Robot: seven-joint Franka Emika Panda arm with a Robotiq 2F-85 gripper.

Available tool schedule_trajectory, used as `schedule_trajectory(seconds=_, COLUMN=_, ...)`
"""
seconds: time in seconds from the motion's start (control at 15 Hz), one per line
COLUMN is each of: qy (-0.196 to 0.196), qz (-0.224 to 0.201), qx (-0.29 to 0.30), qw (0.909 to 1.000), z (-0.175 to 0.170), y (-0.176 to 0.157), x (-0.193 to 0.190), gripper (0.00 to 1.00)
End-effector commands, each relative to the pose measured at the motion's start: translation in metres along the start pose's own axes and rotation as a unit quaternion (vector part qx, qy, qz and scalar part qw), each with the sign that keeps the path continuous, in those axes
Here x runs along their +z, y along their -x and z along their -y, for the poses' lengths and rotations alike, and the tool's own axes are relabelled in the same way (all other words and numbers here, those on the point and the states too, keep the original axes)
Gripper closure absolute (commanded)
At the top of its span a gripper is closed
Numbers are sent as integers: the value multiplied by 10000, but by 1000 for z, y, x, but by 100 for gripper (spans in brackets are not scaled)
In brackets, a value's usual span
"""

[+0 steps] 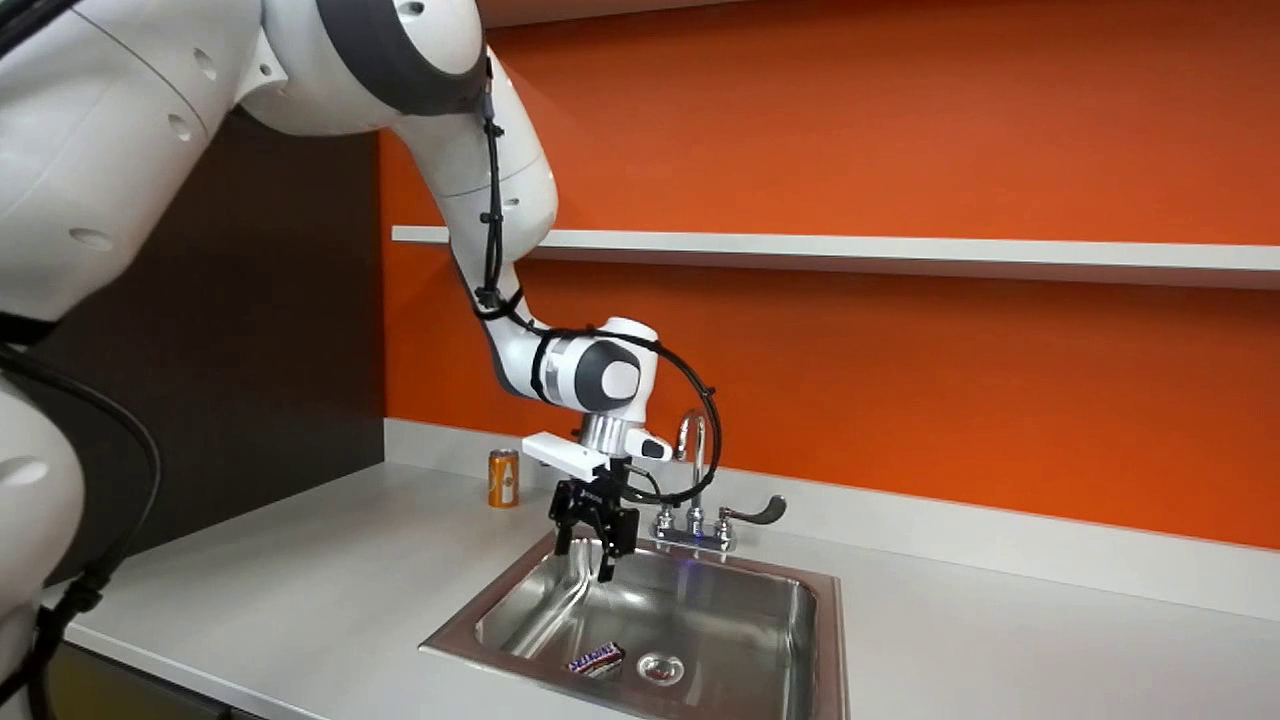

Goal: Move the snickers bar to the sink

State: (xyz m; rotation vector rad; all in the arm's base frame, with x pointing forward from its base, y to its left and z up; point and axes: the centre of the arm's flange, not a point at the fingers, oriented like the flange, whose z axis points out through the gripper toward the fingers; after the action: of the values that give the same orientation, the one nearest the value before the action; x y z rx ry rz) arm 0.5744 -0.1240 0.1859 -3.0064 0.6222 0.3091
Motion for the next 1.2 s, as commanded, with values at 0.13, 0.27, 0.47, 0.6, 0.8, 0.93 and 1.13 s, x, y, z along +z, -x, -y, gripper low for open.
schedule_trajectory(seconds=0.13, qy=-46, qz=282, qx=-410, qw=9987, z=-2, y=78, x=-38, gripper=0)
schedule_trajectory(seconds=0.27, qy=-62, qz=311, qx=-681, qw=9972, z=0, y=104, x=-49, gripper=0)
schedule_trajectory(seconds=0.47, qy=-83, qz=319, qx=-1024, qw=9942, z=5, y=142, x=-64, gripper=0)
schedule_trajectory(seconds=0.6, qy=-107, qz=325, qx=-1205, qw=9921, z=6, y=164, x=-74, gripper=0)
schedule_trajectory(seconds=0.8, qy=-115, qz=323, qx=-1371, qw=9900, z=6, y=192, x=-87, gripper=0)
schedule_trajectory(seconds=0.93, qy=-65, qz=365, qx=-1492, qw=9881, z=5, y=209, x=-94, gripper=0)
schedule_trajectory(seconds=1.13, qy=-67, qz=427, qx=-1395, qw=9893, z=6, y=197, x=-87, gripper=0)
